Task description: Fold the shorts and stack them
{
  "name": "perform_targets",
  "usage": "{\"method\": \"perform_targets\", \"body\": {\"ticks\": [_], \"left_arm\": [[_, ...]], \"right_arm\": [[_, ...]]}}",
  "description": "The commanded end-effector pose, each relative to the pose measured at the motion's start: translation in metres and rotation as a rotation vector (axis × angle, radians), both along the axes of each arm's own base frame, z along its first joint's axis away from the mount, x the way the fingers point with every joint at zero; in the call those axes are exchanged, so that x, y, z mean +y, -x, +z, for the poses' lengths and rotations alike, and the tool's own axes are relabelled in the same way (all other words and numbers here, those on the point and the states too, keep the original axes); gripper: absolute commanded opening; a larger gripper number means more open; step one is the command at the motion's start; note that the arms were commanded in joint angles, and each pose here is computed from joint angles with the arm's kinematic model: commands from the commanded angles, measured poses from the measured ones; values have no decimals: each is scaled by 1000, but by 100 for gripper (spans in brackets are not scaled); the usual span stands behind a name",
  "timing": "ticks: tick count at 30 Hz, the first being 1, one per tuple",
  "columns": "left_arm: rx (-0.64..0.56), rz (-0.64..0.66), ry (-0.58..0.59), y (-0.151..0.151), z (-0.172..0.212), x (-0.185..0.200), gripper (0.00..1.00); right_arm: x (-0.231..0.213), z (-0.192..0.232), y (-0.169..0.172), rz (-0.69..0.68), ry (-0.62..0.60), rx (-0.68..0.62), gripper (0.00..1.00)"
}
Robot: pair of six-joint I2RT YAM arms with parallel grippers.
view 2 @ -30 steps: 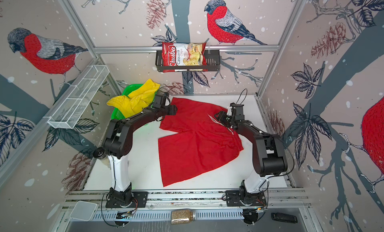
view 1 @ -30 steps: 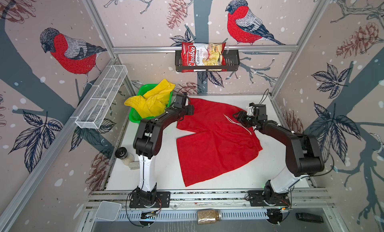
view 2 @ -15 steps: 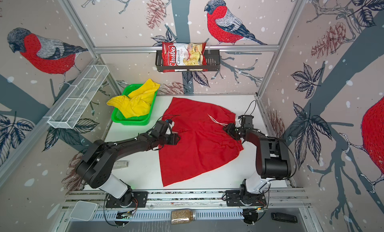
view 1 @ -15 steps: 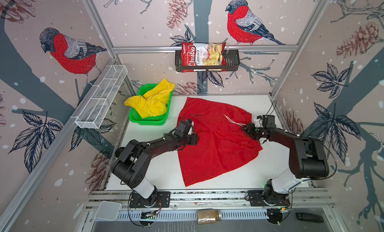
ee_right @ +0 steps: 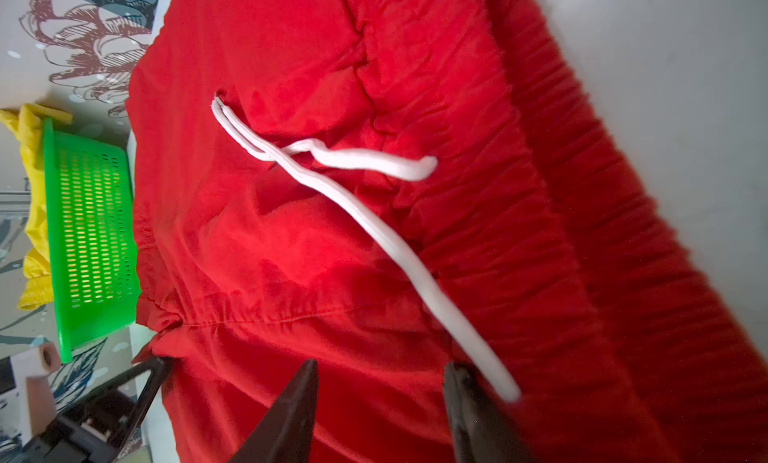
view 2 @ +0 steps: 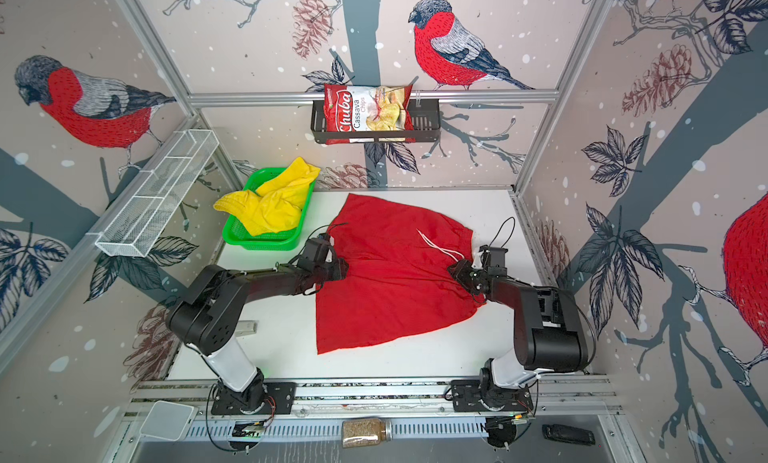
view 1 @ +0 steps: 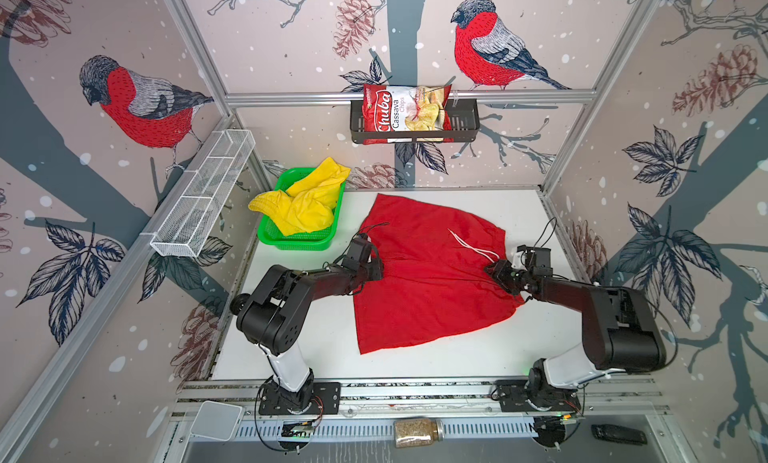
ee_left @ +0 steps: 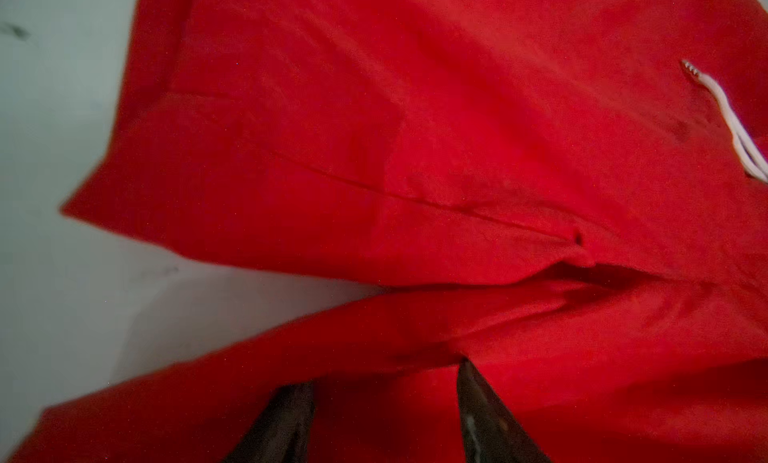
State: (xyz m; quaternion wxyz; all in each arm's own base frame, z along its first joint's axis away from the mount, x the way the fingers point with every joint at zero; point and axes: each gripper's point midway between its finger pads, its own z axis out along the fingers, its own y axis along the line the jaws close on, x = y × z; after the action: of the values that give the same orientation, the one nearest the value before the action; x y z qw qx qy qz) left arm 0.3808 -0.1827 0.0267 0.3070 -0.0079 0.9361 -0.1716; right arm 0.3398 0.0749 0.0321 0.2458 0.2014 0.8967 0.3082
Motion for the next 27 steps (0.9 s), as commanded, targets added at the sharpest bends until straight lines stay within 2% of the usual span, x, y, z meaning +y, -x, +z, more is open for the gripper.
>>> {"method": "perform_targets", "body": {"ticks": [1,7,11,14,17,20,23,27], "left_arm": [[62,3,-100,0,-17,21,56],[-19,-32,-85,-25,27,13,58],[-78,-85,18,-15,63,0,59],[-83,-113,98,1,72,-7,59],[-51,-126,153,22,67,-12,58],[-18,-128,160,41,52,-11,58],[40,-107,126,54,26,-2,57],[93,-69,52,62,-3,12,57]], "right_arm": [[6,-1,7,7,-17,30,53],[-3,53,-7,19,-9,-82,58],[-38,70,3,-56,-13,-82,59],[-62,61,23,-130,-73,-35,60],[-81,43,49,-231,-124,24,61],[-91,26,70,-319,-138,67,62],[-94,11,83,-367,-126,94,63],[-83,-3,91,-346,-147,134,63]]}}
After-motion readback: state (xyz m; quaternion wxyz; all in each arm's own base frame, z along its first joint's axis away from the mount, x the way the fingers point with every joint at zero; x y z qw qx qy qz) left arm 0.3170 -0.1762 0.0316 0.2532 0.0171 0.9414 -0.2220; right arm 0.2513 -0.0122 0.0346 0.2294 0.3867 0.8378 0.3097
